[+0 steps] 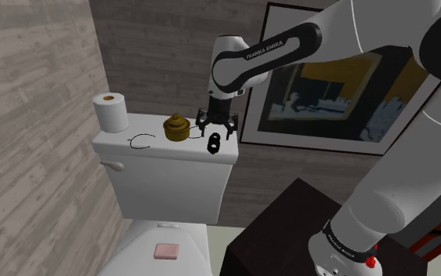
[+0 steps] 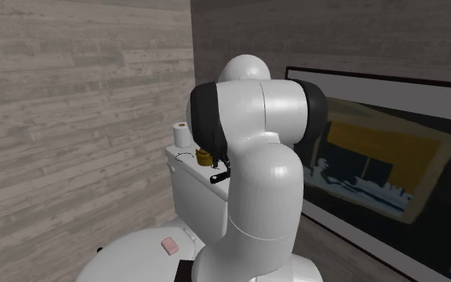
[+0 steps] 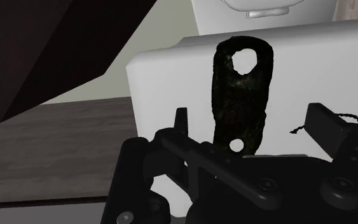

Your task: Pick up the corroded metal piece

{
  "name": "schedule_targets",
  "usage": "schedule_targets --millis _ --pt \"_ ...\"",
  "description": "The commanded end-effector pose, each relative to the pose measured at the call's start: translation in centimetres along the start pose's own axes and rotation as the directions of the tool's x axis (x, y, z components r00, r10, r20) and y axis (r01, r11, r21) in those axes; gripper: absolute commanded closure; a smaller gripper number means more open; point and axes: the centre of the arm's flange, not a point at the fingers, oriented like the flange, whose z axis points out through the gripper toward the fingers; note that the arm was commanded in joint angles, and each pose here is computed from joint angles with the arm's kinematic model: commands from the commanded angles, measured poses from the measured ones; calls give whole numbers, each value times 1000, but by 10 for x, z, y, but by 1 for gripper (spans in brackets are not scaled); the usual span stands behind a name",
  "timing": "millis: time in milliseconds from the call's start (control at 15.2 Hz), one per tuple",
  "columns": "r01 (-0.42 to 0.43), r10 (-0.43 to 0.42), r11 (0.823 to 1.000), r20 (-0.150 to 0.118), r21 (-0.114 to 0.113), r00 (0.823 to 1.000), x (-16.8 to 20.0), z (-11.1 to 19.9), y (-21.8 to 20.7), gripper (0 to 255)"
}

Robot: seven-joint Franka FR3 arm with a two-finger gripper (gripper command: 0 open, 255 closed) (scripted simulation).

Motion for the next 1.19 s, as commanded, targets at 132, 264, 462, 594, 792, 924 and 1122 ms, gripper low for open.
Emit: schedule_targets --millis 132,264,462,594,792,924,1122 --pt "-1 1 1000 0 0 1000 3 18 0 0" --pt "-1 1 1000 0 0 1000 3 18 0 255" --pt "-1 1 1000 0 0 1000 2 18 0 255" --pt "-1 1 1000 0 0 1000 3 19 1 255" --pt "-1 1 1000 0 0 1000 3 19 1 255" --pt "-1 1 1000 0 0 1000 2 12 0 255" --pt "-1 1 1000 0 0 1000 1 -3 0 255"
